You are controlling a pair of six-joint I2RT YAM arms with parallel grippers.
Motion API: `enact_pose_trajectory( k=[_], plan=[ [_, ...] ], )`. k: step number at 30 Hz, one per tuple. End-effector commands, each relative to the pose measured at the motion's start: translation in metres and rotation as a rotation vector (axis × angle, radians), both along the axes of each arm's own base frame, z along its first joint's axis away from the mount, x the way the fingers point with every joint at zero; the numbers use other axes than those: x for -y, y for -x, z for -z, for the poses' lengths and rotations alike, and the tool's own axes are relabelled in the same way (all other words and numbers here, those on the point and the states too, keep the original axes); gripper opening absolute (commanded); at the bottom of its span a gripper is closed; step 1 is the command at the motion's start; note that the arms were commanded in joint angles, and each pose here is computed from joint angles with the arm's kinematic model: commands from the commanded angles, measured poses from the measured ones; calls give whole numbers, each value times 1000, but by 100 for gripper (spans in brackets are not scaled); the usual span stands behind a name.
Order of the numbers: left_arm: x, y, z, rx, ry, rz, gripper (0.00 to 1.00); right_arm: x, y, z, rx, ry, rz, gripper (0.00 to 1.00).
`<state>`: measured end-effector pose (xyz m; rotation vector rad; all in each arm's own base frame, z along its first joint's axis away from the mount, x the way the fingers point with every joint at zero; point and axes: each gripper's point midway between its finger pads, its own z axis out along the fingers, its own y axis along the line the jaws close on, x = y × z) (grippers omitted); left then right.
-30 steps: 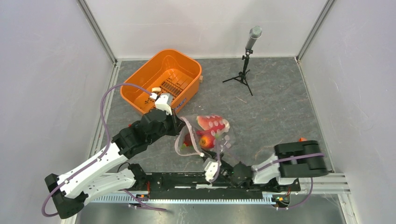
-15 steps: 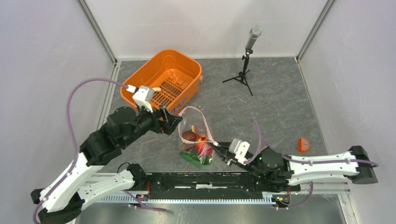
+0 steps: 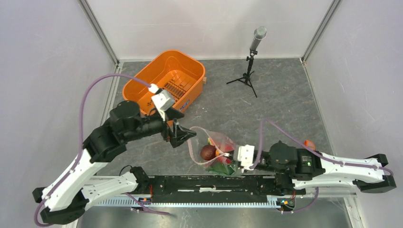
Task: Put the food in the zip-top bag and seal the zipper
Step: Zip the zipper food storage bag at the center of the board.
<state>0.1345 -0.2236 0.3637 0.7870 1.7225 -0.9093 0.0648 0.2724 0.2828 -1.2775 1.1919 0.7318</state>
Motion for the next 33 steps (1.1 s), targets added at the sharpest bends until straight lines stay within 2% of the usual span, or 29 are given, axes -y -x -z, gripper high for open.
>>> enact_pose_trajectory(
  k=[1,5,9,15,19,24,29,33],
  plan=[
    [23,22,-12,103,6,246,100,-9,19,-16,65,79,-152,0],
    [19,27,-14,147,7,268,100,-19,28,-17,121,176,-289,0],
    [19,36,-29,233,37,329,100,-20,8,-10,140,261,-317,0],
    [46,43,-34,189,83,455,100,-22,-25,-16,101,240,-317,0],
    [65,33,-26,196,74,436,100,-25,-40,-12,26,232,-343,0],
    [85,13,4,227,-39,351,99,-27,-44,-10,-18,219,-363,0],
    [91,14,13,238,-50,358,86,-25,-46,-12,-23,187,-336,0],
    [91,10,22,236,-90,341,70,-24,-45,-11,-36,178,-330,0]
  ],
)
